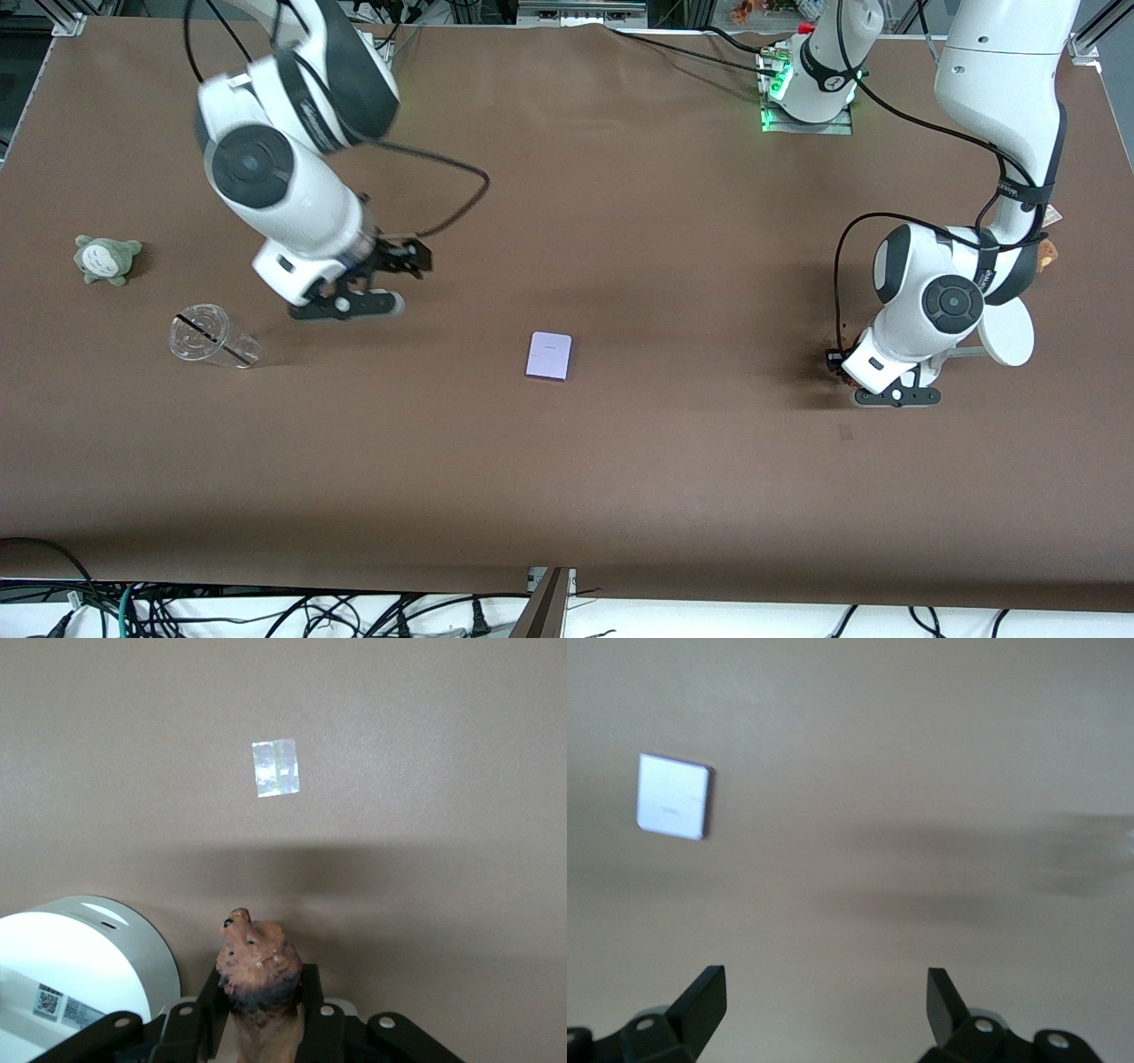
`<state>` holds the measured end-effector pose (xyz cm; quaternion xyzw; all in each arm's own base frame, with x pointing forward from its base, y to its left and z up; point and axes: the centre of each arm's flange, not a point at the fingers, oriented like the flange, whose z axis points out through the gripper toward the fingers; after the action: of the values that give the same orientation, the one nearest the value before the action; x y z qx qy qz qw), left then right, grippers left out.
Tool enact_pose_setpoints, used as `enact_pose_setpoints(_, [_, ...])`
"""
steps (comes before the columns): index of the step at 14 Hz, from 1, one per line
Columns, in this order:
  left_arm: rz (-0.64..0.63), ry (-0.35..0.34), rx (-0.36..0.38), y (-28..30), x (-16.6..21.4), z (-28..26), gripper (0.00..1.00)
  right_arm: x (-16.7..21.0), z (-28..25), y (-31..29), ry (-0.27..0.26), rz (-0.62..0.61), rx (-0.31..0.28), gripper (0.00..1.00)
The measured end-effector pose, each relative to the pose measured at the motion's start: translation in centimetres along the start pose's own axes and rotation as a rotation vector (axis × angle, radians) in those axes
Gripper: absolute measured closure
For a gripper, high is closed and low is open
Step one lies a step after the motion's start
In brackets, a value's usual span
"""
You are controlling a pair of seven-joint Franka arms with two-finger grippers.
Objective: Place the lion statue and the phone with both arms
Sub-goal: 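Lower the lion beside the lamp while the right gripper grasps the phone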
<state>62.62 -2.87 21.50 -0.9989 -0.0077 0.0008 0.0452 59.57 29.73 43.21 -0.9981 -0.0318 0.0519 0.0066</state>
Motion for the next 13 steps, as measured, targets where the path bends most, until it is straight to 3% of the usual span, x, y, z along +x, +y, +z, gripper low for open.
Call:
enact_pose_setpoints(4, [-0.004,0.020,-0.005,-0.4,-1.0,0.5,0.63,2.1,5.6,-4.7,0.037,0.030,0.023,0.00])
enact_pose_setpoints(8, [-0.006,0.050,-0.013,-0.5,-1.9,1.0,0.63,3.6,12.1,-8.6,0.119,0.080,0.072,0.00])
enact_pose_setpoints(11, [-0.007,0.050,-0.013,-0.5,-2.1,1.0,0.63,4.1,16.8,-11.3,0.137,0.075,0.086,0.00])
enact_pose_setpoints(13, [-0.007,0.050,-0.013,-0.6,-2.1,1.0,0.48,4.4,18.1,-12.8,0.143,0.076,0.094,0.00])
